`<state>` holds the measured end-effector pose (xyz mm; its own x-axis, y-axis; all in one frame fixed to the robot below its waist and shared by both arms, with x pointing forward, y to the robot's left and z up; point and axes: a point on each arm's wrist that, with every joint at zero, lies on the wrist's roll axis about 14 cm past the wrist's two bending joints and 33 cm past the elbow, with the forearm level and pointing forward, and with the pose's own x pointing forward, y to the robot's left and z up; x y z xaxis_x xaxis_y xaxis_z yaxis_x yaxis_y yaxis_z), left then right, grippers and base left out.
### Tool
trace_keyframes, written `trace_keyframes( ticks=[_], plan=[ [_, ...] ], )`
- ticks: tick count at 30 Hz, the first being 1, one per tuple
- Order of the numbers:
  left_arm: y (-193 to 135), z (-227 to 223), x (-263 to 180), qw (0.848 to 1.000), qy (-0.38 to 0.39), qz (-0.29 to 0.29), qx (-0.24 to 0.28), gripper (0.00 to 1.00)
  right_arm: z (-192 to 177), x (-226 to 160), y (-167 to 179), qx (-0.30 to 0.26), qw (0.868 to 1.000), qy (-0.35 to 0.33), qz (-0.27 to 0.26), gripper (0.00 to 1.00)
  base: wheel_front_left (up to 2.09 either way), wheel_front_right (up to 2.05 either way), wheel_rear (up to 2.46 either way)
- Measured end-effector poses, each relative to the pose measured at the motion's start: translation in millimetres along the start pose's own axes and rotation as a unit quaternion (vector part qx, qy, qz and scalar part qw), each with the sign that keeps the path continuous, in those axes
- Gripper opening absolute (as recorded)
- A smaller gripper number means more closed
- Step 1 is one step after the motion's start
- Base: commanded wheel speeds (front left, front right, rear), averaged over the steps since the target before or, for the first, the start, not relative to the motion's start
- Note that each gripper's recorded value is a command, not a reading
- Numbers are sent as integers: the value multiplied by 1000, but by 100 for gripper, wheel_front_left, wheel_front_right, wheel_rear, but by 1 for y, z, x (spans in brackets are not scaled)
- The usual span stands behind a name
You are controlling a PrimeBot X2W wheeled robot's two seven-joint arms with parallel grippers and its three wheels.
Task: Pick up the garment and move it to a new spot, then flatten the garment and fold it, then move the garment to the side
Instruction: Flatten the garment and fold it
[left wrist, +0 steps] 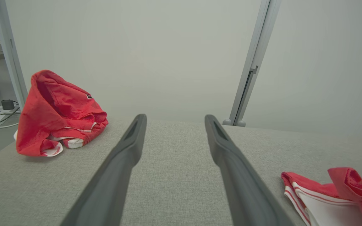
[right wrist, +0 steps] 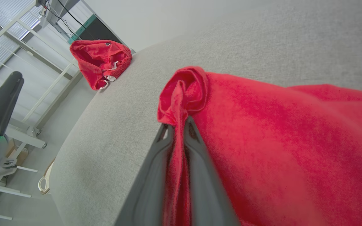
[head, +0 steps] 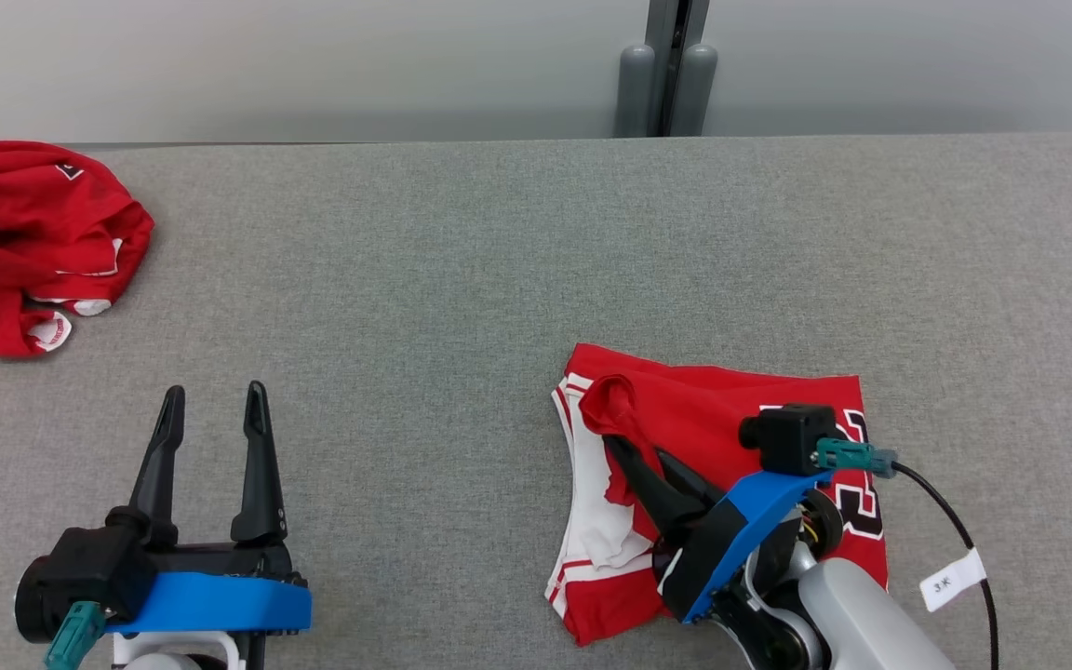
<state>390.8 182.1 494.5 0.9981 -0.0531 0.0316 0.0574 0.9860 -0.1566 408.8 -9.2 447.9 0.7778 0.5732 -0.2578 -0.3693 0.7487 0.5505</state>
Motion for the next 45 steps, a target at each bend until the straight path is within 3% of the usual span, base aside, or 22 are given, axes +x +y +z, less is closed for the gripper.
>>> trace_keyframes(
  ticks=[1,9,13,16,18,21,31,45],
  plan=[
    [0,-1,0,1000,1,0,0,100,-1,3,0,-1,1000,2,1,100,0,0,0],
    [-6,-8,1,1000,10,-8,-2,100,8,17,20,41,998,-18,38,100,0,0,0],
    [-18,-8,5,1000,7,-24,-10,100,37,17,2,-24,997,-70,10,100,0,0,0],
    [-34,-4,12,999,-1,-52,-7,100,69,5,-29,-113,985,-123,-41,100,0,0,0],
    [-38,-1,15,998,-6,-58,-7,100,78,0,-36,-130,981,-136,-55,100,0,0,0],
    [-54,7,24,997,-21,-78,-14,100,103,-27,-60,-172,963,-178,-107,100,0,0,0],
    [-73,-3,23,996,-5,-88,-25,100,95,-102,-103,-200,934,-201,-216,100,0,0,0],
    [-33,-57,-19,996,82,-12,-24,100,57,-125,-107,-177,938,-190,-229,100,0,0,0]
  ],
)
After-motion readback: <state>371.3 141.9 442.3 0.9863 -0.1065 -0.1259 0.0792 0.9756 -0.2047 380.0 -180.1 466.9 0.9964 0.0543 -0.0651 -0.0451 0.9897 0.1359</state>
